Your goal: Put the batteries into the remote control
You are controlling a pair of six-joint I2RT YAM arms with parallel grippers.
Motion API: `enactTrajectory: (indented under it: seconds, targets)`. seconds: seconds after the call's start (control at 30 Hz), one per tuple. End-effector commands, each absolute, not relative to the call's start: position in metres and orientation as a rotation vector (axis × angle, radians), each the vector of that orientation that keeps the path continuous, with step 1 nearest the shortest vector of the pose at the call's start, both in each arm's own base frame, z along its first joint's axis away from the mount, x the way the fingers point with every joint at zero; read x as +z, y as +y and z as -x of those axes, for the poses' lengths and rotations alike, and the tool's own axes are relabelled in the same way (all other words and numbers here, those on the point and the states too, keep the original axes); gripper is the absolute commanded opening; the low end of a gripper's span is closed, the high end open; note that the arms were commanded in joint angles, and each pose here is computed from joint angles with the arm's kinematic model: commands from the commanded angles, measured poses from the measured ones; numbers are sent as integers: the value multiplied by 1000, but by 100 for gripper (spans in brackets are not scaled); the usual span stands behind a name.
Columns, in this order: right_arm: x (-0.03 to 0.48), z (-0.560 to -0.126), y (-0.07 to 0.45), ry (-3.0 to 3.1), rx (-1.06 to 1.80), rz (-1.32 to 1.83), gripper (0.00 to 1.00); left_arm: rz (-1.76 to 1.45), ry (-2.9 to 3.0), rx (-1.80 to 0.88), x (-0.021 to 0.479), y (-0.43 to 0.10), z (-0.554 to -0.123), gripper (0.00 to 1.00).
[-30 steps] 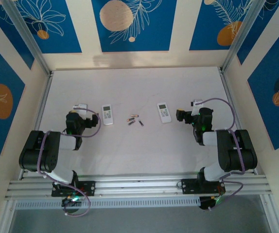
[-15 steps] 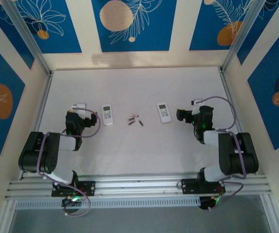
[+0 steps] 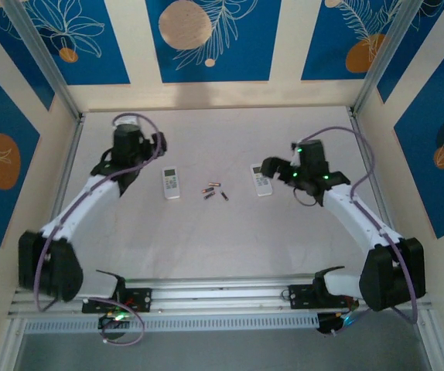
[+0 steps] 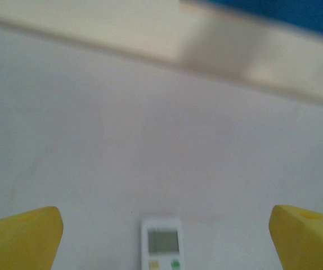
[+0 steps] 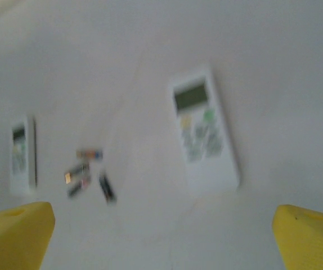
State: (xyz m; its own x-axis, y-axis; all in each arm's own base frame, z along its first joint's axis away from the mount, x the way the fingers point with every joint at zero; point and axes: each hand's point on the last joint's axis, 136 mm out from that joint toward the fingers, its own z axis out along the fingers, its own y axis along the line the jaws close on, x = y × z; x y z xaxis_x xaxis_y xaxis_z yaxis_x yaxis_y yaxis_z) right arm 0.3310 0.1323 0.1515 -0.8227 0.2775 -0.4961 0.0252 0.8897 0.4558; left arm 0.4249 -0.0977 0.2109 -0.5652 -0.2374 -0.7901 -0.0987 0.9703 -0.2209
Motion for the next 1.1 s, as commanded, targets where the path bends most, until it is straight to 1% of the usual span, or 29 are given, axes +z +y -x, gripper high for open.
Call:
enactTrajectory:
  seconds: [0.0,0.1,0.2,0.3,0.43,0.47,0.57,0.7,0.8,0.87,1.0,1.07]
  targets:
    - [136,-293,150,2670,560,-208,99,226,2562,-95,123,-110,-396,94]
    - [130,-280,164,2704,533,-124,99,231,2649,-42,93,-114,-411,96]
    - [127,-271,170,2723,533,-97,99,224,2732,24,69,-116,-421,96]
    - [125,-265,170,2723,533,-87,99,223,2763,22,53,-120,-427,91]
    - [127,-264,168,2704,533,-102,99,207,2803,-91,37,-137,-430,85]
    - [128,-264,168,2701,534,-107,99,215,2822,-96,32,-137,-429,82]
    - [134,-265,170,2693,552,-112,99,231,2845,-76,22,-136,-427,71]
    - [148,-267,173,2655,598,-133,99,239,2844,-92,22,-136,-427,58]
    - [167,-273,176,2603,666,-143,99,222,2807,-174,41,-141,-429,50]
    - [183,-278,180,2566,742,-152,99,185,2750,-303,70,-153,-431,46]
    - [227,-289,195,2456,922,-121,99,81,2553,-657,154,-189,-429,45]
    - [254,-293,209,2382,1030,-70,99,17,2414,-880,209,-212,-423,44]
